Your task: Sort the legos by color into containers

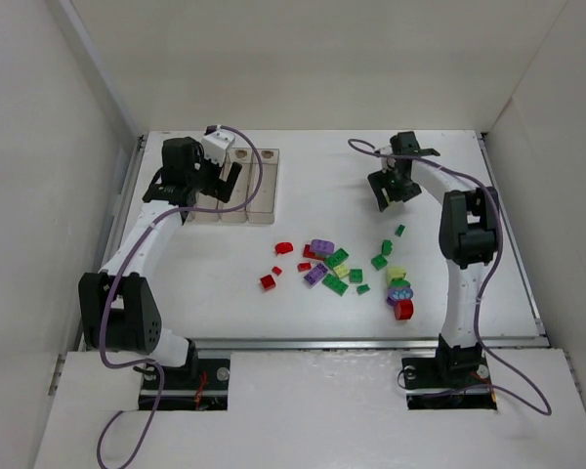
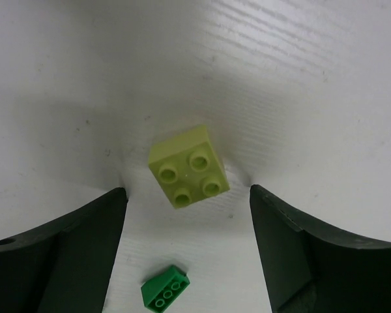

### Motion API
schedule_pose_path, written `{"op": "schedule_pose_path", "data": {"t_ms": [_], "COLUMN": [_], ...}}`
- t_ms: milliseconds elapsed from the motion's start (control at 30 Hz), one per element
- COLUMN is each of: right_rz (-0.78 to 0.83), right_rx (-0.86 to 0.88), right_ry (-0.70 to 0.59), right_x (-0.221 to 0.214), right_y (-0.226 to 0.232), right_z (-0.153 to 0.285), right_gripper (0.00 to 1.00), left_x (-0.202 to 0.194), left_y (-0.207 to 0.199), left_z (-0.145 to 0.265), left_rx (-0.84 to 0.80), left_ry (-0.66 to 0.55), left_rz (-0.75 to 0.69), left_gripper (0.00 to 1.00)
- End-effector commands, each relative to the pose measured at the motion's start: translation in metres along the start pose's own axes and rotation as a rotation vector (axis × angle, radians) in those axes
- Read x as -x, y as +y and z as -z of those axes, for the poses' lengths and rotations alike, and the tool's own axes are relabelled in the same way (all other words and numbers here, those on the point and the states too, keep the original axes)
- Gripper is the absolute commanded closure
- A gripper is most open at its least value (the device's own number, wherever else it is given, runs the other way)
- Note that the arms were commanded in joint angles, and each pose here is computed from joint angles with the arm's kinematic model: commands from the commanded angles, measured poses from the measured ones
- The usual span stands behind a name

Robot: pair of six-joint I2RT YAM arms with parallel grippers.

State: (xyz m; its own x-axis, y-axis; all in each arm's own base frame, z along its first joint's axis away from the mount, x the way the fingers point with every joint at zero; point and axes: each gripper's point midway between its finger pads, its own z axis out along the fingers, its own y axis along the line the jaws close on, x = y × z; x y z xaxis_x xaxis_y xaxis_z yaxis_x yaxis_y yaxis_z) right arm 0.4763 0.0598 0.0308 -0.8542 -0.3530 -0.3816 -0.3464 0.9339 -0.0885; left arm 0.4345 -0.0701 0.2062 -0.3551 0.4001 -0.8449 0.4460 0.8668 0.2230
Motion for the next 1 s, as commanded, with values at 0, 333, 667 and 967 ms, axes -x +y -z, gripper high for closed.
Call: {"op": "schedule_pose_path", "data": {"t_ms": [0,333,667,967], "right_rz": [0.032,0.062,-0.147,-0.183], "right_rx": [-0.025,0.058,0.609,1.011], "right_ry": [-0.07,-0.065,-0.542,-0.794], "right_x": [0.027,0.027,0.133,0.196], "right_y": [-0.007,0.006,0.094,0.186], "right_z": [-0.003,-0.007,0.158,0.295], "right_gripper": [0.19,0.67,1.0,1.0], "left_x": [0.02,0.02,0.075,0.158], "left_y": [-0.001,0.001,-0.028,-0.056], "left_z": [0.014,0.018,0.039,0.05], "left_rx": [0.011,0.02,-0.208,-0.097], "left_ry": [-0.064,-0.061,-0.207,-0.575], "left_rz": [-0.004,-0.022,-0.172,-0.548], "left_gripper": [0.0,0.0,0.0,0.0]}}
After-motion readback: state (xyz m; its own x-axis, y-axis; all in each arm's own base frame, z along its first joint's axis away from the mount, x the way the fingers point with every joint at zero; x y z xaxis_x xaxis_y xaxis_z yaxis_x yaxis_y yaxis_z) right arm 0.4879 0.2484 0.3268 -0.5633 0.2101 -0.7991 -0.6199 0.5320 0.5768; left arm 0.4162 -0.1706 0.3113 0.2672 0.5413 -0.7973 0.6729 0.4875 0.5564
